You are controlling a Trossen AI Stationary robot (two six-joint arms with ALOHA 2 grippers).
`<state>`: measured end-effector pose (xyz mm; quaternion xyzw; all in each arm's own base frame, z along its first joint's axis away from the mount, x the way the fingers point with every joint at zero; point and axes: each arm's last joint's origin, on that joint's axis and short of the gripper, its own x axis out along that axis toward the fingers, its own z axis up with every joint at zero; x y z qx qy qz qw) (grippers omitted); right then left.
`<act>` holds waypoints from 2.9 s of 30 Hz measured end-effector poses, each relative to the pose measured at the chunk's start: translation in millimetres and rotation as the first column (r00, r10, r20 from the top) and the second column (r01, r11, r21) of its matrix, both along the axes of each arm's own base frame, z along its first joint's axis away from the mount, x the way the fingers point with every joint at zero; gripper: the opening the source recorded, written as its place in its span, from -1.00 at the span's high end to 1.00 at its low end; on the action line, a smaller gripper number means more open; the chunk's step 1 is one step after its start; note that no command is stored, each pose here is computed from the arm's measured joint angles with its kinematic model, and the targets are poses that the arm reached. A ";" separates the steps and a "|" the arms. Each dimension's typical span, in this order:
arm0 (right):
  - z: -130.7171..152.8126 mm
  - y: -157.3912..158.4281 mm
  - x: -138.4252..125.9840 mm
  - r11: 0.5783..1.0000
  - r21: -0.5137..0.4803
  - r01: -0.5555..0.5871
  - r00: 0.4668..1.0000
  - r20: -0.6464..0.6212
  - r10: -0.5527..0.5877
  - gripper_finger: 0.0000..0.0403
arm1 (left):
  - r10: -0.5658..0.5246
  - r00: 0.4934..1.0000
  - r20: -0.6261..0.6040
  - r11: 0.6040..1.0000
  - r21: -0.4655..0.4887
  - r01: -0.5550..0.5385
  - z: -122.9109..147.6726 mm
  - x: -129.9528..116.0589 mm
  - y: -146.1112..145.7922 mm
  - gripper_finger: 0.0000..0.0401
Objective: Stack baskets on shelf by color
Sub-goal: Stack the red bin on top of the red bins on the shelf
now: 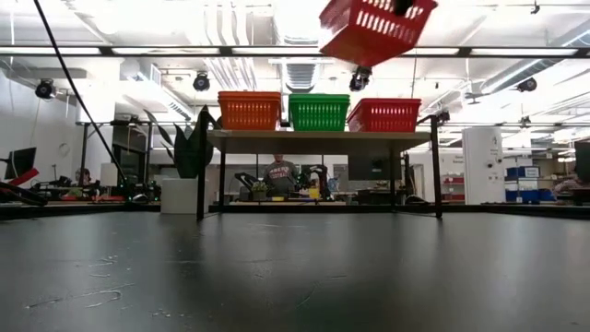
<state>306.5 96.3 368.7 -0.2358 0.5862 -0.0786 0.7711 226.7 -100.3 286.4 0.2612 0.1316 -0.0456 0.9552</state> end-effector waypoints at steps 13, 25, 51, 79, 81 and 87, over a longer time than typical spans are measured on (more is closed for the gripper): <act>39.3 -106.9 9.0 1.000 -0.012 -0.005 1.000 -0.012 0.005 0.96 | 0.000 1.000 -0.007 1.000 0.003 0.000 -0.8 -0.2 0.1 1.00; 39.1 -202.5 -9.0 0.982 0.150 0.116 0.993 -0.034 -0.112 0.96 | 0.000 1.000 -0.007 1.000 0.003 0.000 -0.8 -0.2 0.1 1.00; 2.6 -238.3 -19.6 0.954 0.217 0.209 0.969 -0.174 -0.172 0.96 | -0.001 1.000 -0.007 1.000 0.009 0.002 -0.8 -0.2 0.1 1.00; -16.5 -238.2 -19.2 0.924 0.245 0.293 0.944 -0.229 -0.239 0.85 | -0.001 1.000 -0.007 1.000 0.009 0.001 -0.8 -0.2 0.1 1.00; -15.9 -238.1 -19.3 0.924 0.245 0.294 0.944 -0.228 -0.240 0.80 | -0.001 1.000 -0.007 1.000 0.009 0.001 -0.8 -0.2 0.1 1.00; -11.4 -237.9 -19.5 0.918 0.246 0.313 0.941 -0.210 -0.265 0.62 | -0.002 1.000 -0.007 1.000 0.009 0.002 -0.8 -0.2 0.1 1.00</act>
